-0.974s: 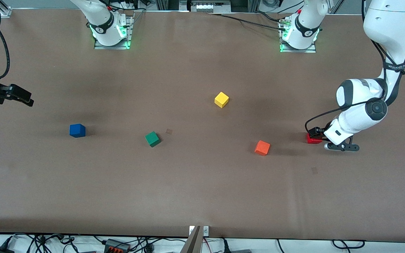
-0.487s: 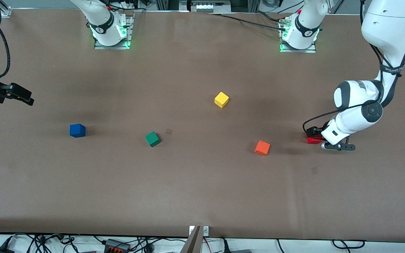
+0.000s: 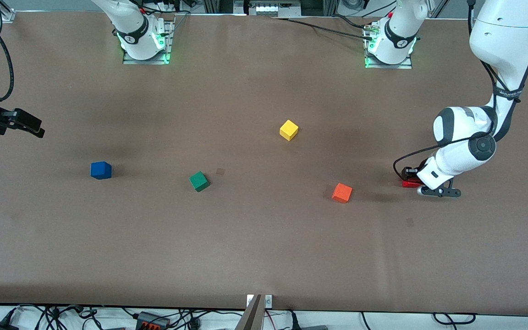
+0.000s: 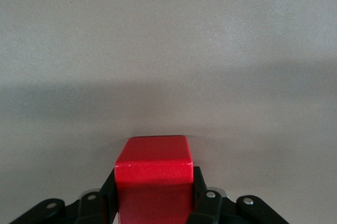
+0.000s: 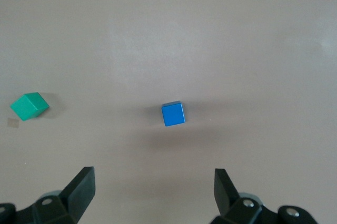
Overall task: Pass red block to right arm, stack on blue
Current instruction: 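Close the left gripper on the red cube, then lift the red cube with the left gripper while the right gripper advances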
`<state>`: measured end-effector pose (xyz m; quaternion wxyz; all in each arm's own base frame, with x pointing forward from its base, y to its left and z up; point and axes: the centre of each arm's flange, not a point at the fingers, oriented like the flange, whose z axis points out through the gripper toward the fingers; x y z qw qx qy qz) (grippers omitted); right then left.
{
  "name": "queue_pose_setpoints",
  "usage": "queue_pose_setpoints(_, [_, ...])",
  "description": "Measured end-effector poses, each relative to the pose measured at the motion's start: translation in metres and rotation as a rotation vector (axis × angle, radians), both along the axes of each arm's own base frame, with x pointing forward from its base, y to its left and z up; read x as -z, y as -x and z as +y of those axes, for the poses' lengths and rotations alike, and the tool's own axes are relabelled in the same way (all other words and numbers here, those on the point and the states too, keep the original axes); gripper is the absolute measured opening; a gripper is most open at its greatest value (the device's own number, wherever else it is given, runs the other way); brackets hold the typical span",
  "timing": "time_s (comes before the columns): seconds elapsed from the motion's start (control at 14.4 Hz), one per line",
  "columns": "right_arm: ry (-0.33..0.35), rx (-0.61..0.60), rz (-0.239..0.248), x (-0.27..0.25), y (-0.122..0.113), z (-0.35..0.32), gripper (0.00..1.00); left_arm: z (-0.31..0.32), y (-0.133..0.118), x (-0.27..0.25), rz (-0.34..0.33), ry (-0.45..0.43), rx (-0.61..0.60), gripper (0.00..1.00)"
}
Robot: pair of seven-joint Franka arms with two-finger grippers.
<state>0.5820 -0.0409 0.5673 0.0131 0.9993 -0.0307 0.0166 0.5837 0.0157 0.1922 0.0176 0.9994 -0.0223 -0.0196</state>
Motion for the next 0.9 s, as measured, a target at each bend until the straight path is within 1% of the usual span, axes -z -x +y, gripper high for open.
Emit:
queue_pose_setpoints(0.21, [0.002,0.001,-0.030,-0.014,-0.002,-0.001,1.00,-0.004,-0.002,-0.003,0.003,0.002,0.008,0.56])
queue_pose_setpoints(0.28, [0.002,0.001,-0.035,-0.017,-0.002,-0.001,1.00,-0.005,-0.006,-0.007,0.016,0.004,0.018,0.56])
queue_pose_setpoints(0.42, [0.002,0.000,-0.030,-0.014,-0.003,-0.001,1.00,-0.010,-0.017,-0.026,0.047,0.015,0.071,0.56])
queue_pose_setpoints(0.63, [0.002,-0.002,-0.020,-0.009,-0.005,0.000,1.00,-0.024,-0.032,-0.060,0.062,0.038,0.184,0.56])
queue_pose_setpoints(0.7, [0.002,-0.002,-0.019,-0.009,-0.006,0.000,1.00,-0.027,-0.034,-0.070,0.067,0.055,0.231,0.56])
queue_pose_setpoints(0.77, [0.002,-0.002,-0.020,-0.009,-0.006,0.000,1.00,-0.029,-0.035,-0.081,0.079,0.093,0.266,0.56])
queue_pose_setpoints(0.9, [0.002,-0.002,-0.020,-0.009,-0.006,0.000,1.00,-0.034,-0.041,-0.106,0.108,0.200,0.318,0.56])
